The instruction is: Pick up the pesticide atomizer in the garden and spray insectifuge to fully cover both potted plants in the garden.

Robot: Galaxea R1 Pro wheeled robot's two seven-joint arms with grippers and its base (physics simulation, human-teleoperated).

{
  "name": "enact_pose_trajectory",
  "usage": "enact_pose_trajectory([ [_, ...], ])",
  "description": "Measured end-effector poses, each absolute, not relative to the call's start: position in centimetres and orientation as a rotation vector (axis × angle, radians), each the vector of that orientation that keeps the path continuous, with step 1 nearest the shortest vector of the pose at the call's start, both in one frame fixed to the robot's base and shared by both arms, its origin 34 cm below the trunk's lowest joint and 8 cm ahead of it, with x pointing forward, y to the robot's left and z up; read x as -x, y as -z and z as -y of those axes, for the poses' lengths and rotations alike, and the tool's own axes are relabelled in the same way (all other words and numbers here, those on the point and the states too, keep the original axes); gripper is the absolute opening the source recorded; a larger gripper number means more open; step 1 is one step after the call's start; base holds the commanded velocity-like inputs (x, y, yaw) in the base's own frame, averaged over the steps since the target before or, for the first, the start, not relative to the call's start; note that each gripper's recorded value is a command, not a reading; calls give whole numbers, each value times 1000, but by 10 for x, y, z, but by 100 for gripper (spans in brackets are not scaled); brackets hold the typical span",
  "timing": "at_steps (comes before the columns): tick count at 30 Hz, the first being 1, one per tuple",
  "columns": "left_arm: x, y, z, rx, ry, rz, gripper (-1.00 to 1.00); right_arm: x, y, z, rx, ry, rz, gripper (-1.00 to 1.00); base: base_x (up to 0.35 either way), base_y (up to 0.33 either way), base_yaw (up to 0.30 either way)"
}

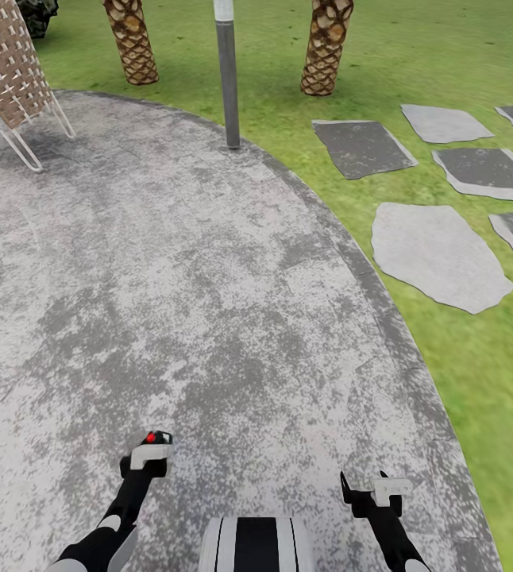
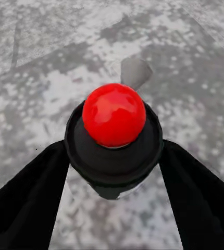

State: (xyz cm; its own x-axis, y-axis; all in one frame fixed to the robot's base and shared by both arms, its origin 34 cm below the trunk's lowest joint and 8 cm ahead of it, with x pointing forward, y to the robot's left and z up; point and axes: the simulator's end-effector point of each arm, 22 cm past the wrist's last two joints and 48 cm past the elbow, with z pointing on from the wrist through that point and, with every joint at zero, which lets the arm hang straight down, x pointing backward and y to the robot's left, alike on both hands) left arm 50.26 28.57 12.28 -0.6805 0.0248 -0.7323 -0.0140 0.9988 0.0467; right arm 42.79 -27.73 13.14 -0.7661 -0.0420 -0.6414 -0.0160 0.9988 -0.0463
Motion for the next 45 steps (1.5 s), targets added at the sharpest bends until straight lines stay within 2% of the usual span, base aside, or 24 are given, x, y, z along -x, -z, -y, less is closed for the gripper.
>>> enact_pose_trajectory([
  [21,-505,-124,-286,-3,-63,-2310,-100,-428,-131,277,40,49,-2444,100,0,0,0],
  [45,-540,-170,-286,-1,-63,-2213,-100,-463,-170,277,36,51,-2342,100,0,0,0],
])
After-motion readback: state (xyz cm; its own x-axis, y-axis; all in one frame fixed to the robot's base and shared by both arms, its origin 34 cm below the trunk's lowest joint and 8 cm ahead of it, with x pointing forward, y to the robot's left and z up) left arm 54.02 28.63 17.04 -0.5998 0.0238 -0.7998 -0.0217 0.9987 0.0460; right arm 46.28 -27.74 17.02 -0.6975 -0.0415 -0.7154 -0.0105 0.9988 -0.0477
